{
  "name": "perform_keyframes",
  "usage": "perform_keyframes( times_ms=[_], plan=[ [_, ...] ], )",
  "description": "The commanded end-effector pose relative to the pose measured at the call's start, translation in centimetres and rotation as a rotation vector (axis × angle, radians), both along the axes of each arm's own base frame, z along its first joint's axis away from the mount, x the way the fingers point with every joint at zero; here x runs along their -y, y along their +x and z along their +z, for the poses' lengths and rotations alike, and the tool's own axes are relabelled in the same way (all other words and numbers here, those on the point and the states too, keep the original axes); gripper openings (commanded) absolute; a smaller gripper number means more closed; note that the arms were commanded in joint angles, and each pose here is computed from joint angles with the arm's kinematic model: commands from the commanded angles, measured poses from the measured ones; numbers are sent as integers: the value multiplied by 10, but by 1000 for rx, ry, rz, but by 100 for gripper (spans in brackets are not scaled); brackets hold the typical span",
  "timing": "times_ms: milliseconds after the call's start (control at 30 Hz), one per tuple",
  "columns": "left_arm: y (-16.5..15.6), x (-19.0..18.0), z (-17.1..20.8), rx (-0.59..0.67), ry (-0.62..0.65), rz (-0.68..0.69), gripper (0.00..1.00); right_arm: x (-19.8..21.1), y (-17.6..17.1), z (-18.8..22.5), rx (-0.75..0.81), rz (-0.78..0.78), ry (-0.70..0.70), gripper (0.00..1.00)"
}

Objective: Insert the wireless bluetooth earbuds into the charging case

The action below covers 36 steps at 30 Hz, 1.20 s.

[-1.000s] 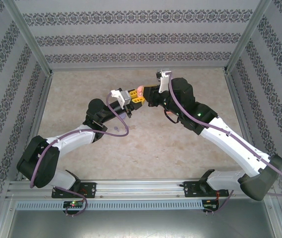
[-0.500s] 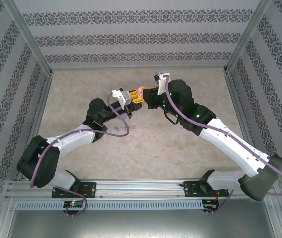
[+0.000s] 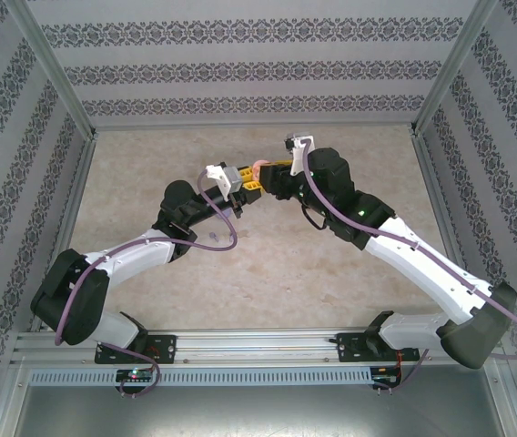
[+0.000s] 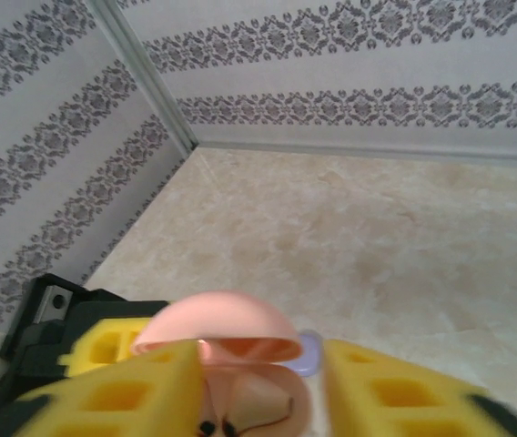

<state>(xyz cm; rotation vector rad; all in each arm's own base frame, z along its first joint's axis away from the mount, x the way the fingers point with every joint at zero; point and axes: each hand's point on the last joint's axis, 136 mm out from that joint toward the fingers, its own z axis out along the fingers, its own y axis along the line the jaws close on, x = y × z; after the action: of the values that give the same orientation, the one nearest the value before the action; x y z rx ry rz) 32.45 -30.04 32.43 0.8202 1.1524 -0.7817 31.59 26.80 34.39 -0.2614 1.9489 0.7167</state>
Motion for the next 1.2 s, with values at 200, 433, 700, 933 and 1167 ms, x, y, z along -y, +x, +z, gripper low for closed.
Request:
perform_keyframes(
  times_ms=[200, 433, 700, 933, 1167],
  plan=[
    [-16, 7, 28, 85, -62, -42, 0, 26, -21, 71, 70, -30, 168, 69],
    [-13, 8, 15, 56, -48, -37, 0, 48, -20, 66, -11, -59, 154, 70],
    [-21, 20, -11, -10, 26, -114, 0, 55, 10, 23, -251, -61, 88, 64],
    [-33, 37, -27, -52, 75, -194, 0, 42, 30, -4, -388, -18, 53, 38],
    [-33, 50, -32, -60, 85, -217, 0, 28, 34, -30, -486, 25, 32, 25]
  ],
)
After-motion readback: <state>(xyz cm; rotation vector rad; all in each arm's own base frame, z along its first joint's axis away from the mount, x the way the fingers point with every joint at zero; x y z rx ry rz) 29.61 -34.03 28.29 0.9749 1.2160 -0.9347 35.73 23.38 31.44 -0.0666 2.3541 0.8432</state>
